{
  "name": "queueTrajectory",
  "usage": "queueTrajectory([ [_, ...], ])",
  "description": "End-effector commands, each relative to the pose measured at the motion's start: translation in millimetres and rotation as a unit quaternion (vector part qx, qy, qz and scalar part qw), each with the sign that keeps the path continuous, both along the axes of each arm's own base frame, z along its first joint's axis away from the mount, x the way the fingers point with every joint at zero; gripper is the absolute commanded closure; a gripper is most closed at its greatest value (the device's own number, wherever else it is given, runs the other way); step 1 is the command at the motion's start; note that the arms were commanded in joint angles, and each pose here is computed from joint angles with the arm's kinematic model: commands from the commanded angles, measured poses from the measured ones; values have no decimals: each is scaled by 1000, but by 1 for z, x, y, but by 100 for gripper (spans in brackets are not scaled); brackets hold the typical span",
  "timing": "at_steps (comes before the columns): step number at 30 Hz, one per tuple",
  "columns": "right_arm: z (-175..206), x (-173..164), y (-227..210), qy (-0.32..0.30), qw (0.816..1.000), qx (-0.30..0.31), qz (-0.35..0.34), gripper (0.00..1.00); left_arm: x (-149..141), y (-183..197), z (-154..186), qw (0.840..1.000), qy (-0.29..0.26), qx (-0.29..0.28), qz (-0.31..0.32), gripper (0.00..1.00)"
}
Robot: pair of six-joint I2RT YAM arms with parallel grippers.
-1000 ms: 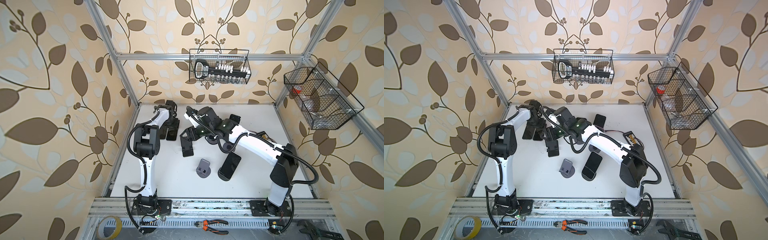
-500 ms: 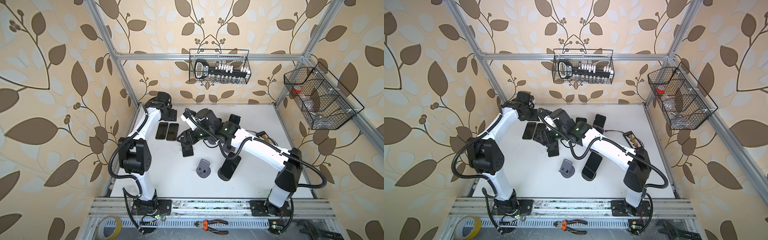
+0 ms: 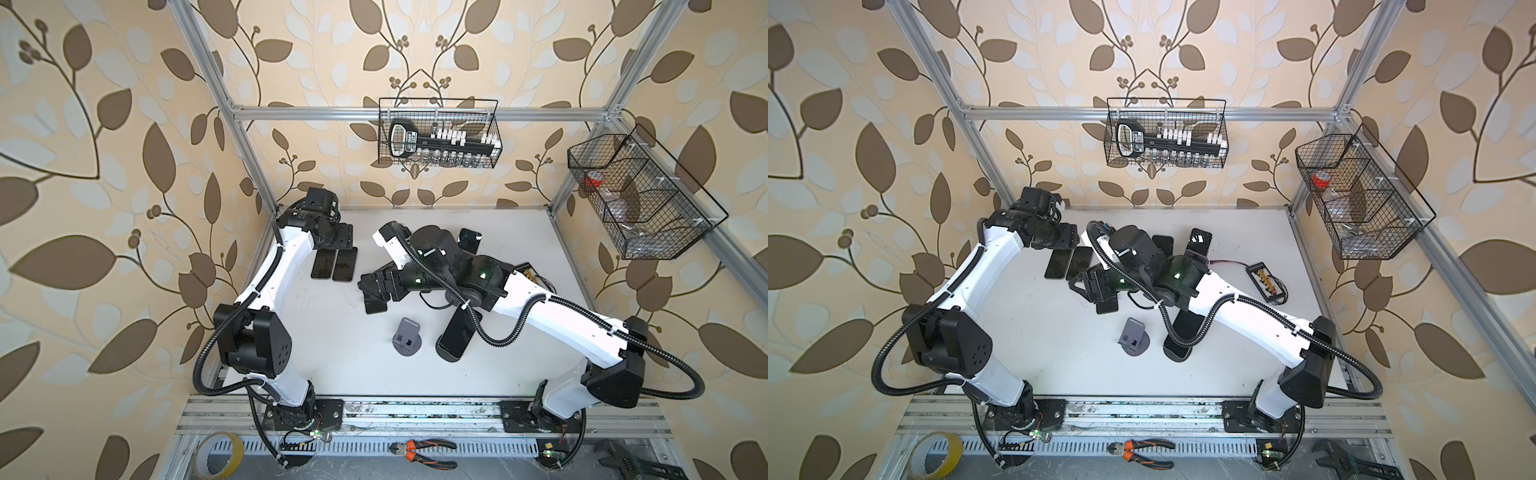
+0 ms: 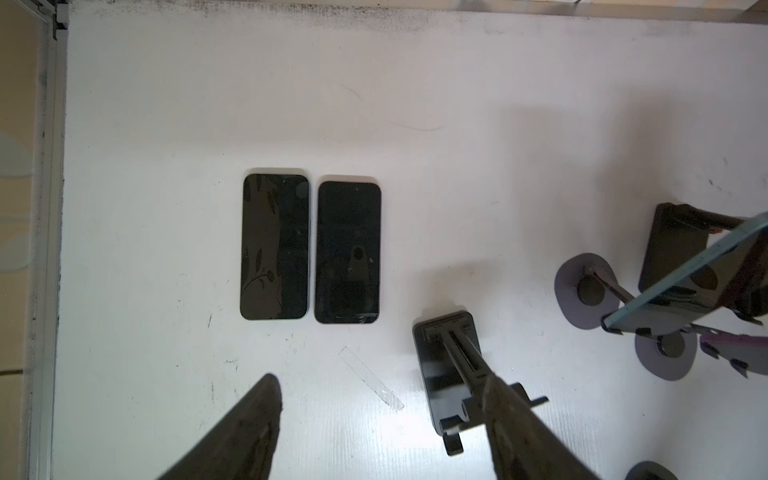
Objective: Remove the phone from the phone stand
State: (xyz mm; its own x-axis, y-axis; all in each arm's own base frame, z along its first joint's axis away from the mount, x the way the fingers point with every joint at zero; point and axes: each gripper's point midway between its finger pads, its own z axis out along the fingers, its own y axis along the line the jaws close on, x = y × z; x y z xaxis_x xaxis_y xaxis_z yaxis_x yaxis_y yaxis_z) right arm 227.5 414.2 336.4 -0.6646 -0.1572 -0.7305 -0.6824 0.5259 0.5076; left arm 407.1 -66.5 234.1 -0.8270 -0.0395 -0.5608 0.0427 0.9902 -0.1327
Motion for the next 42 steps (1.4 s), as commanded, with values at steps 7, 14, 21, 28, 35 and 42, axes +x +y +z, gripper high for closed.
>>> queueTrajectory([
  [7,-15,-17,-15,33,999,-7,-33,33,-36,-14,23,999,-20,-20,-22,23],
  [14,-14,-19,-18,39,998,-1,-42,33,-44,-28,17,999,-5,-24,-37,23],
  [21,-21,-23,-27,49,997,-3,-52,33,-56,-40,28,998,-16,-24,-54,23],
  [28,-29,-25,-41,45,997,-9,-69,33,-68,-63,41,995,-42,-29,-88,23],
  [35,-37,-15,-63,36,991,-4,-129,32,-93,-89,60,985,-84,-36,-150,23],
  [42,-35,3,-95,24,973,5,-229,31,-116,-100,68,971,-128,-54,-192,23],
])
